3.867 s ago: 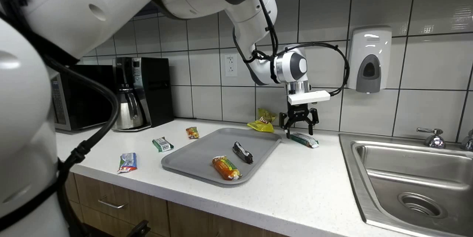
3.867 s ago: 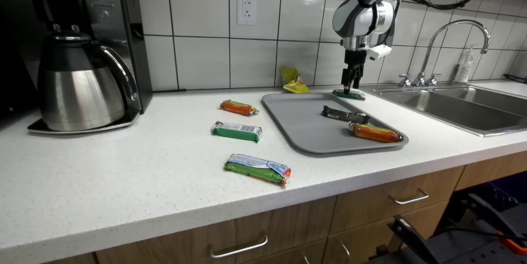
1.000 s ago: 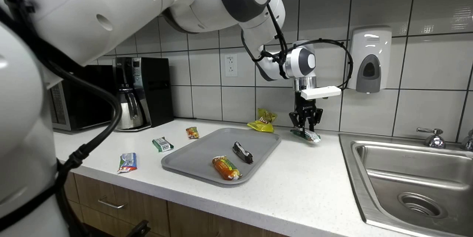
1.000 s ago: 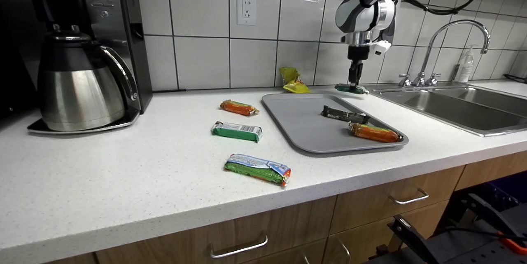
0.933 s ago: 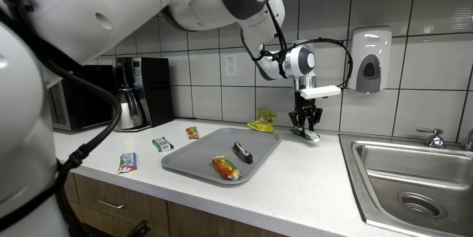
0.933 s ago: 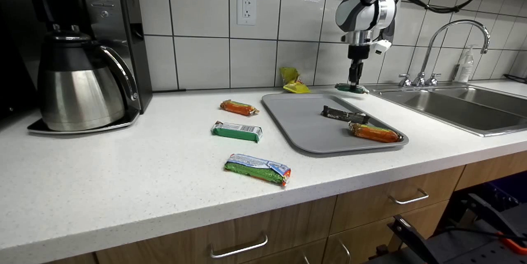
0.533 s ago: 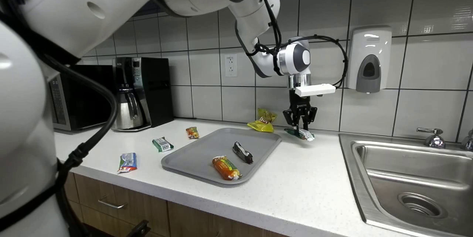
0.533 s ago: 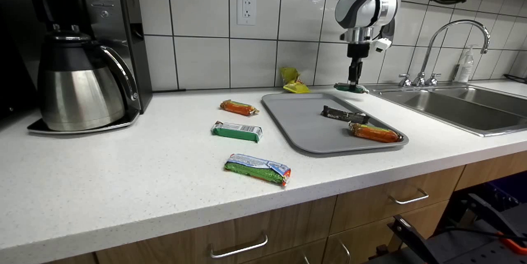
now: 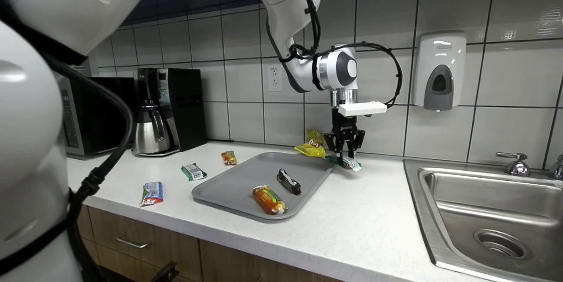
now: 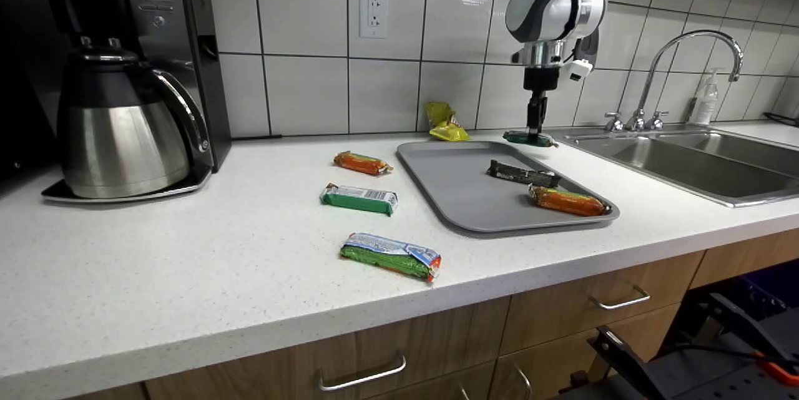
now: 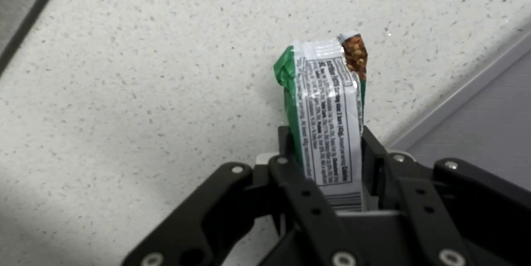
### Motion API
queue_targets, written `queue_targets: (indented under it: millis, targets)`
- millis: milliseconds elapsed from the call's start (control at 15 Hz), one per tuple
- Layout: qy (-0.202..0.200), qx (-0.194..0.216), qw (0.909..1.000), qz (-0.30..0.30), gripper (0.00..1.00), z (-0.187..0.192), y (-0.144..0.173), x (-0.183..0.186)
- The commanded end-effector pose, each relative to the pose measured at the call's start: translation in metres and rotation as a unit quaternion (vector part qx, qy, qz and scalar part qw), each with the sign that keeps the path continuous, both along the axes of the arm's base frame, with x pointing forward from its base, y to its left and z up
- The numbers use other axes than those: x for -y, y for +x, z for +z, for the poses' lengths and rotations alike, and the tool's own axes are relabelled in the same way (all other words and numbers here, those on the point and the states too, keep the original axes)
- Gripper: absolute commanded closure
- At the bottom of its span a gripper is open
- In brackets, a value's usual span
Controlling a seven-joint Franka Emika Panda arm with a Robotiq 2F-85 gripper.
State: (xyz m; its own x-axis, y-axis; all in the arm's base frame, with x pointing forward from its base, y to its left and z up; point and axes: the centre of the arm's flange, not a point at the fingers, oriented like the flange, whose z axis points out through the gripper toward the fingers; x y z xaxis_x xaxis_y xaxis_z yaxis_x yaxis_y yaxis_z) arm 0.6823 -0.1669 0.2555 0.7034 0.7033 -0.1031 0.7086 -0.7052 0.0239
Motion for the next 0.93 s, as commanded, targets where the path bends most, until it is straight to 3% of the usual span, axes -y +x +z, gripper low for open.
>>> queue_targets:
  millis: [0,867]
  targets:
    - [0.004,0.003,0.9999,0.010,0.86,0.013,-0.036,-0.020]
    - [0.031,-0.014,0.9987,0.039,0.86,0.009,-0.061,-0.084]
